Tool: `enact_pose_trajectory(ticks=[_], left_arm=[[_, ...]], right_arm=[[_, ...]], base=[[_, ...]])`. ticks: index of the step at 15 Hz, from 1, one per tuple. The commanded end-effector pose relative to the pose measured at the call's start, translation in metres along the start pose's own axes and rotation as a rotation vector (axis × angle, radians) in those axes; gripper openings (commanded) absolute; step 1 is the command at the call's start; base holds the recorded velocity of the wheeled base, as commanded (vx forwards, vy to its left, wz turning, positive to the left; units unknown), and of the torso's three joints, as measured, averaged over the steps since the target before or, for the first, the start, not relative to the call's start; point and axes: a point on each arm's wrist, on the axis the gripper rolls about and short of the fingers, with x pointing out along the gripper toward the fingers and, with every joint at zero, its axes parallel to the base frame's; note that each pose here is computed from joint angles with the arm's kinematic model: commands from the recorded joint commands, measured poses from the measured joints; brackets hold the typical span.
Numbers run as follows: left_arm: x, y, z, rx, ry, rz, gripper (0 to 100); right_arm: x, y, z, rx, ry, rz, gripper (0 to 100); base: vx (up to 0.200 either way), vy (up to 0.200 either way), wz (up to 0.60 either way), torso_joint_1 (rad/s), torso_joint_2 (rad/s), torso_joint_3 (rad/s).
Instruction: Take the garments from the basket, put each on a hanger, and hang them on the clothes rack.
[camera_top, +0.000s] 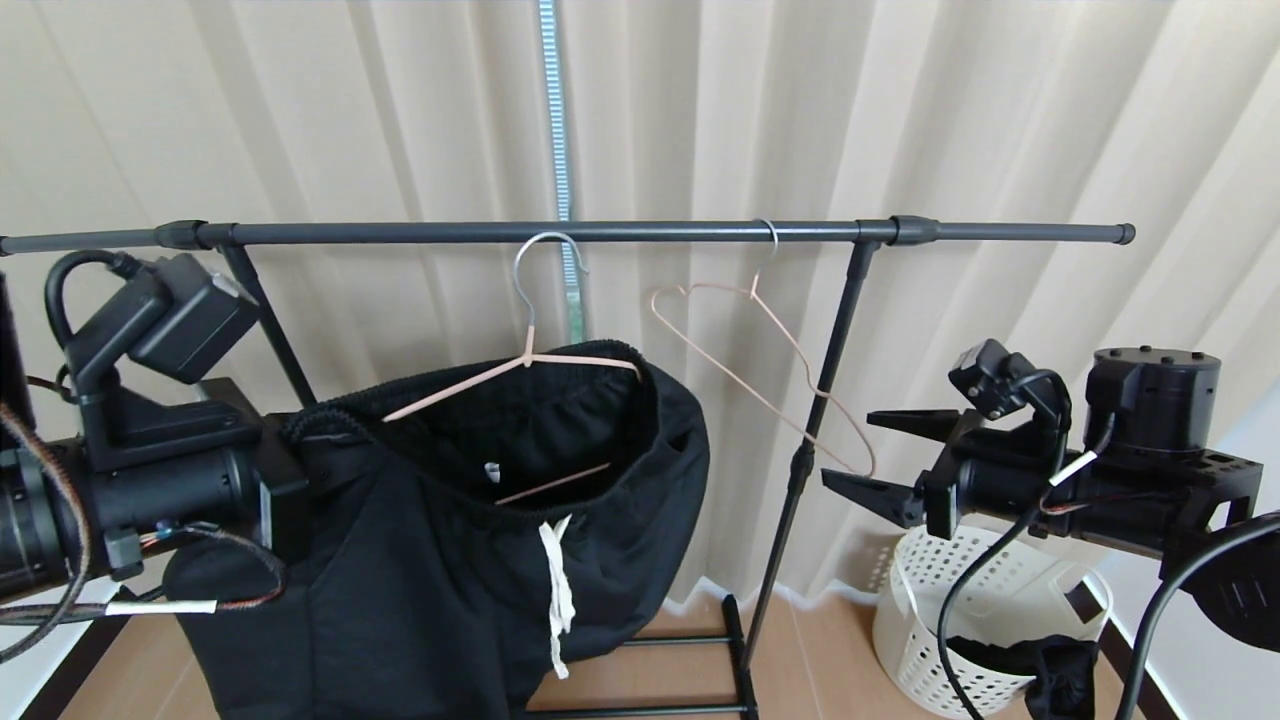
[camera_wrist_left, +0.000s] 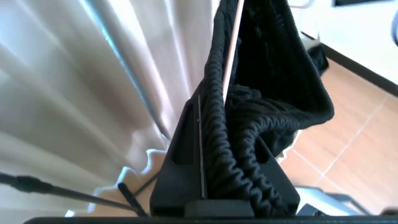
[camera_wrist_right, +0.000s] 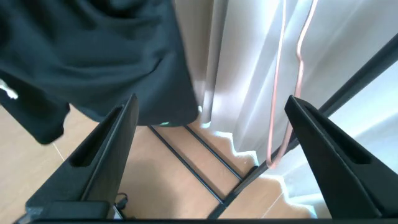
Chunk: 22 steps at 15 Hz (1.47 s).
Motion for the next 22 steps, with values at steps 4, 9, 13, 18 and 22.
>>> enact_pose_trajectory(ticks=[4,9,13,18,22], left_arm=[[0.052,0.023,0.006,-0.06,0.078,0.085,0],[0.084,0.037,0.019,-0.112,0.07,0.138,0],[0.11,0.049,0.029,-0.176,0.049,0.178,0],[0.131,0.058,0.032,-0.21,0.046,0.212,0],[0.141,0.061,0.031,-0.245,0.044,0.215,0]], right_arm=[[0.002,0.001,0.008,0.021,-0.024,-0.001,100],[0.003,0.0,0.007,0.022,-0.021,0.0,100],[0.003,0.0,0.006,0.024,-0.018,0.0,100],[0.004,0.0,0.005,0.026,-0.015,0.002,100],[0.004,0.0,0.004,0.029,-0.011,0.003,100]], base=[[0.0,0.0,0.0,0.0,0.0,0.0],[0.0,0.0,0.0,0.0,0.0,0.0],[0.0,0.0,0.0,0.0,0.0,0.0],[0.0,0.0,0.0,0.0,0.0,0.0],[0.0,0.0,0.0,0.0,0.0,0.0]])
